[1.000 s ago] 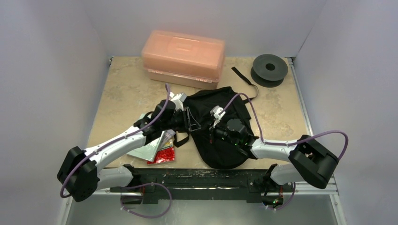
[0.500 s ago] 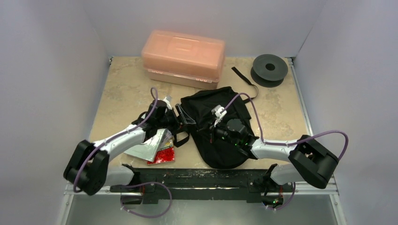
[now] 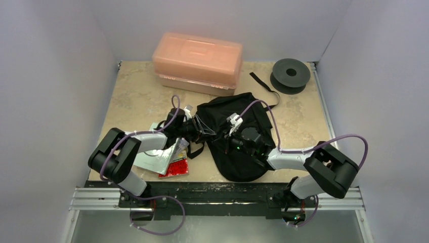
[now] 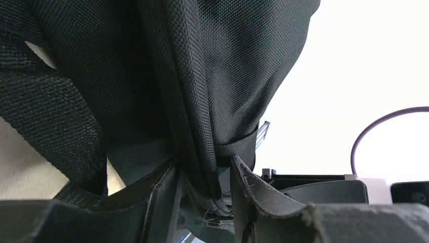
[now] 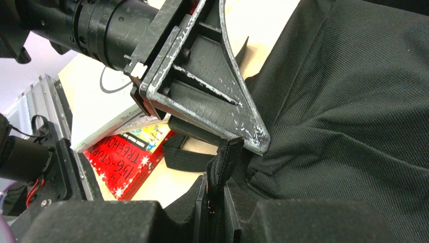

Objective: Pack the student bag
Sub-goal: Unzip the student bag at the center of the board.

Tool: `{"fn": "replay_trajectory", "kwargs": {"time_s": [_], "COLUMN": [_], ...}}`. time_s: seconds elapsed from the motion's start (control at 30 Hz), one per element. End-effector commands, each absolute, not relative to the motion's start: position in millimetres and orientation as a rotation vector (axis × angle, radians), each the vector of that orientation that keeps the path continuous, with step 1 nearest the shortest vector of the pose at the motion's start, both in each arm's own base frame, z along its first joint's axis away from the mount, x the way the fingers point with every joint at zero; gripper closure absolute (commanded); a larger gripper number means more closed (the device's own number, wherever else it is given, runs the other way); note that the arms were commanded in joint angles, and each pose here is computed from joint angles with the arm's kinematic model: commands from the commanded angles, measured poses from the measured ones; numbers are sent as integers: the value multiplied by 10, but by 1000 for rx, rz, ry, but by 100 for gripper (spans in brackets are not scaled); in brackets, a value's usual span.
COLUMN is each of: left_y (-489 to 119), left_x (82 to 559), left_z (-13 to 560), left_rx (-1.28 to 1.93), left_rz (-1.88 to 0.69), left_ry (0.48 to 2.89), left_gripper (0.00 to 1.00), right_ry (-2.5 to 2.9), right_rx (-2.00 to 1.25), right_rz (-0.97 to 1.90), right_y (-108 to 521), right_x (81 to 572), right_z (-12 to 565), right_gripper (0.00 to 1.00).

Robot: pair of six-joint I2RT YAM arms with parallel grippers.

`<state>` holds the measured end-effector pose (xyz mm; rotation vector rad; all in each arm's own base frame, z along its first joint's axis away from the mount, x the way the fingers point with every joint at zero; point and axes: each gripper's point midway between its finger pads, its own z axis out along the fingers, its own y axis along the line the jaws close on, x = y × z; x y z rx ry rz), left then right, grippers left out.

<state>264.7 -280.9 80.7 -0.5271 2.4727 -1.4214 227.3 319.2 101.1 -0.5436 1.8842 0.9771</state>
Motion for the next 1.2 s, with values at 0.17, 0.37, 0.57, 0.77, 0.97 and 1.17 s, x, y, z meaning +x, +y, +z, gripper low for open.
{"fn": "replay_trajectory", "kwargs": {"time_s": [0.17, 0.37, 0.57, 0.77, 0.97, 1.17], "left_y": [-2879, -2852, -2842, -2837, -2737, -2527], "left_x": [2639, 2610, 2609, 2653, 2830, 3072], "left_z": [838, 811, 833, 846, 723, 705], "left_rx": [-491, -494, -489, -478, -477, -544], "left_rz": [-1538, -1524, -1522, -1496, -1318, -1192], "left_ry": [2404, 2408, 2398, 2394, 2439, 2404], "left_gripper": [72, 73, 75, 81, 100, 100], "right_ry": [1790, 1797, 1814, 1836, 1940, 2161], "right_rx": [-480, -472, -496, -523, -514, -486], "right_rz": [959, 945, 927, 930, 951, 961], "right_y": [3311, 3316, 3335, 3295, 3129, 2745], "right_x": [2534, 2574, 2591, 2508, 2276, 1778], "right_z": [1355, 1363, 1303, 1315, 1477, 1418], "right_gripper": [72, 67, 87, 100, 100, 100]}}
